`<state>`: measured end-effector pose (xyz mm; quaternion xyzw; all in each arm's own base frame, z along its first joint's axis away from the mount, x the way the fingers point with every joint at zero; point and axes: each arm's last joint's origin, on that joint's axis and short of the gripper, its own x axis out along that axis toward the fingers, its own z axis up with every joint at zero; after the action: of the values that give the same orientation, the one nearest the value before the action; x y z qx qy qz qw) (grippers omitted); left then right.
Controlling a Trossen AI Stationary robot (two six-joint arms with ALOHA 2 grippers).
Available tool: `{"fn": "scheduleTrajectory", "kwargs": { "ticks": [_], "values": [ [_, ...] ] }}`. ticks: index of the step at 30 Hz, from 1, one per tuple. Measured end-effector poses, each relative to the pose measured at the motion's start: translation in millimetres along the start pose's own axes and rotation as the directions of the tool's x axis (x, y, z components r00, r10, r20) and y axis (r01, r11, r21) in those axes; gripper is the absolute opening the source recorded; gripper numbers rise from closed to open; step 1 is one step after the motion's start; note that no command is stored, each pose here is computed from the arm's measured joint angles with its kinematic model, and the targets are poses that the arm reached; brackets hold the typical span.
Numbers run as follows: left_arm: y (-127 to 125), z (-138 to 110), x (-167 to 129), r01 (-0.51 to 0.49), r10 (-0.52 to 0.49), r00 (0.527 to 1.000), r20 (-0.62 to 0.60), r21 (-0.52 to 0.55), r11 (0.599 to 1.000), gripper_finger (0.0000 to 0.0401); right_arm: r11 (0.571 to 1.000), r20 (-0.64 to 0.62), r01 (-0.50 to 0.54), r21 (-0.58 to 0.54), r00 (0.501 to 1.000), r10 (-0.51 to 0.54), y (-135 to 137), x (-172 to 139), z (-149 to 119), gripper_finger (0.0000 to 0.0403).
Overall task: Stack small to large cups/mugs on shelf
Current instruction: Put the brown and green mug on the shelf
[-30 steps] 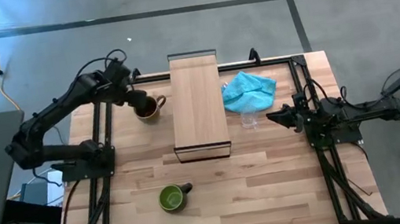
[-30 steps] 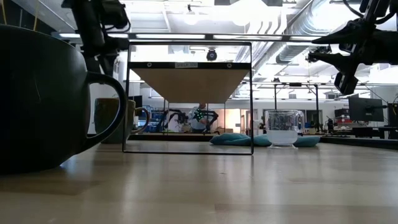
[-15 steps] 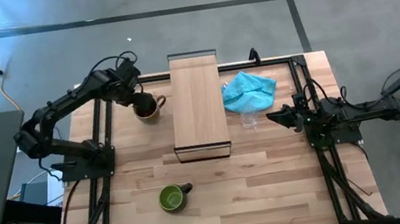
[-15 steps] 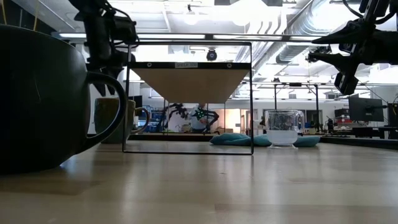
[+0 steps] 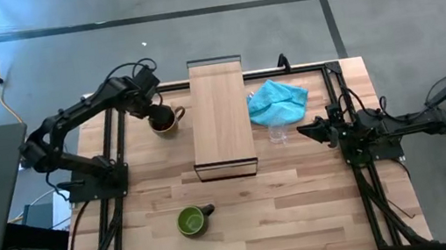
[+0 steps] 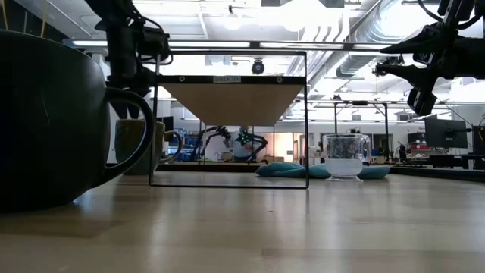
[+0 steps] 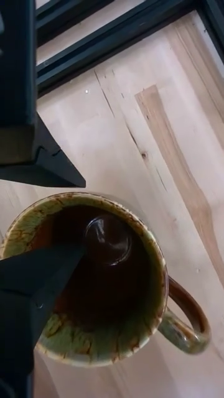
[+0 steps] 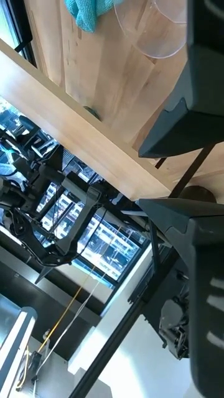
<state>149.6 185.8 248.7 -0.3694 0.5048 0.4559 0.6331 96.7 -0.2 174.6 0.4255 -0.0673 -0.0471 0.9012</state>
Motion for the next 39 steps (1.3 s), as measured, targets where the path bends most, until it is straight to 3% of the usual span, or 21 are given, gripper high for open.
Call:
{"fn": "scheduleTrajectory", "kwargs": {
  "ticks": [39],
  "values": [
    [-0.8,0.1,5.4,-0.007,0.007,0.999,-0.039,0.004,1.0,0.0143,1.0,-0.007,0.008,-0.003,1.0,-0.008,-0.8,0.0,-0.7,0.0106]
  ]
}}
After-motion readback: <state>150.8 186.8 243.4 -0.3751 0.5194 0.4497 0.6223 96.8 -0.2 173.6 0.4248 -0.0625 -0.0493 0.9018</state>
